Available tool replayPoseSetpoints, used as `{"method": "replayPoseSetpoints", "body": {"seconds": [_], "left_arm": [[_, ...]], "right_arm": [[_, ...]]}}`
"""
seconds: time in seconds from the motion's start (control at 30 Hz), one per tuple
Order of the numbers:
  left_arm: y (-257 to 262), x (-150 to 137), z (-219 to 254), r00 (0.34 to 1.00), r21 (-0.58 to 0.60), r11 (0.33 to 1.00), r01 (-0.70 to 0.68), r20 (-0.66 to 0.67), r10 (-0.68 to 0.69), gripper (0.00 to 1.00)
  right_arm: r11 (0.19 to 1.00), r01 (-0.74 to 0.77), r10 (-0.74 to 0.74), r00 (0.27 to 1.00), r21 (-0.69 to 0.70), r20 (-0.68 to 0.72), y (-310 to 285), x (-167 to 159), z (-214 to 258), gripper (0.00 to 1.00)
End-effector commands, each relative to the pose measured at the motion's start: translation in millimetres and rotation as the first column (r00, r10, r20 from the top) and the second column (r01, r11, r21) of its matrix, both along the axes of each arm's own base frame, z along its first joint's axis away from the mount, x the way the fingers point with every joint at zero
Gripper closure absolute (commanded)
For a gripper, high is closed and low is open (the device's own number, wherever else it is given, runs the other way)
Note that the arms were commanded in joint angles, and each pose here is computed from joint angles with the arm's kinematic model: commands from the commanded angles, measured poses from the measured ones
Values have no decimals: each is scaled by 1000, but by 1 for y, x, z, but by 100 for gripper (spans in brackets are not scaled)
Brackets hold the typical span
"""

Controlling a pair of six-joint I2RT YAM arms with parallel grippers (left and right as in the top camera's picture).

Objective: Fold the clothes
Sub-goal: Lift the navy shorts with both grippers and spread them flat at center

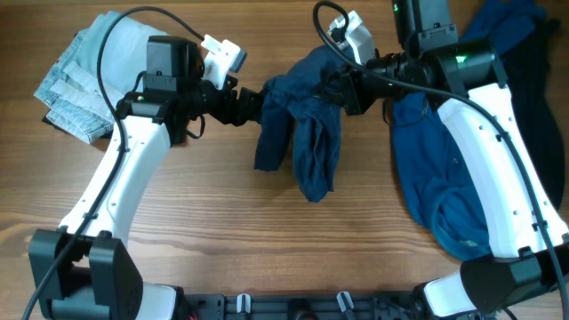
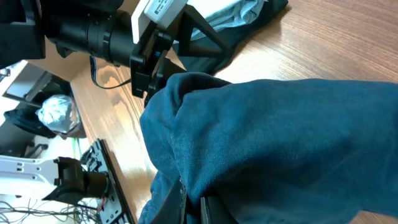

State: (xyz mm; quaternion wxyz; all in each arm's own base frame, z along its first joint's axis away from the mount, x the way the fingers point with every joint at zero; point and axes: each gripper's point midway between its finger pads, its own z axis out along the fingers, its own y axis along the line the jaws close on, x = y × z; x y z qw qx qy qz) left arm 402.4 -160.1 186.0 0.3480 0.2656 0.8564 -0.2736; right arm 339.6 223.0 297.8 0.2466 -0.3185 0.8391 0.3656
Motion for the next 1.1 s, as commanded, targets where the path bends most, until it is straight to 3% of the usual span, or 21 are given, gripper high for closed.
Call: {"method": "replayPoseSetpoints", "body": {"seconds": [0.0, 0.13, 0.27, 0.3, 0.4, 0.43, 0.47, 0.5, 0.53, 0.57, 0.6, 0.67, 0.73, 0.87, 1.07], "left_arm": [[11, 1, 2, 1000, 0, 1000, 7, 6, -7, 18], [2, -17, 10, 988, -71, 986, 150, 29, -149, 20], [-39, -30, 19, 953, -93, 951, 294, 102, -285, 32], [-48, -33, 19, 946, -88, 945, 315, 109, -305, 38], [-62, -31, 3, 947, 0, 952, 306, 103, -304, 92], [-60, -26, 0, 953, 32, 959, 280, 106, -282, 96], [-54, -16, 0, 967, 53, 973, 224, 111, -228, 96], [-44, -2, 3, 985, 50, 991, 127, 108, -132, 96], [-34, 11, 11, 992, 30, 999, 37, 117, -41, 96], [-27, 18, 22, 991, 0, 1000, -11, 135, 11, 96], [-16, 26, 43, 983, -50, 996, -69, 166, 76, 96], [-10, 26, 66, 972, -81, 993, -90, 211, 105, 96], [-9, 20, 83, 962, -91, 992, -88, 249, 108, 96], [-9, 23, 98, 953, -139, 985, -106, 267, 140, 96], [14, 48, 113, 895, -203, 929, -309, 269, 356, 96]], "right_arm": [[998, -51, 49, 998, 46, 38, 7, -5, 14, 96], [998, -50, 49, 998, 47, 36, 8, -5, 14, 96], [998, -48, 47, 999, 49, 23, 9, -7, 14, 96], [998, -47, 46, 999, 50, 19, 10, -7, 14, 96], [997, -54, 53, 999, 58, 11, 13, -10, 15, 96], [997, -56, 56, 998, 60, 11, 13, -10, 15, 96], [997, -56, 56, 998, 59, 13, 13, -10, 15, 96], [998, -47, 46, 999, 49, 18, 12, -8, 14, 89], [1000, -22, 21, 999, 15, 26, 7, -3, 10, 65], [1000, 9, -8, 999, -28, 39, 2, 2, 5, 49], [983, 103, -91, 992, -152, 83, -17, 17, -9, 16], [954, 177, -150, 981, -243, 126, -33, 29, -17, 2], [948, 197, -163, 976, -252, 146, -36, 33, -17, 0], [950, 233, -228, 972, -208, 50, -29, 34, -34, 0], [938, 289, -301, 953, -191, -40, 9, 27, -64, 2]]}}
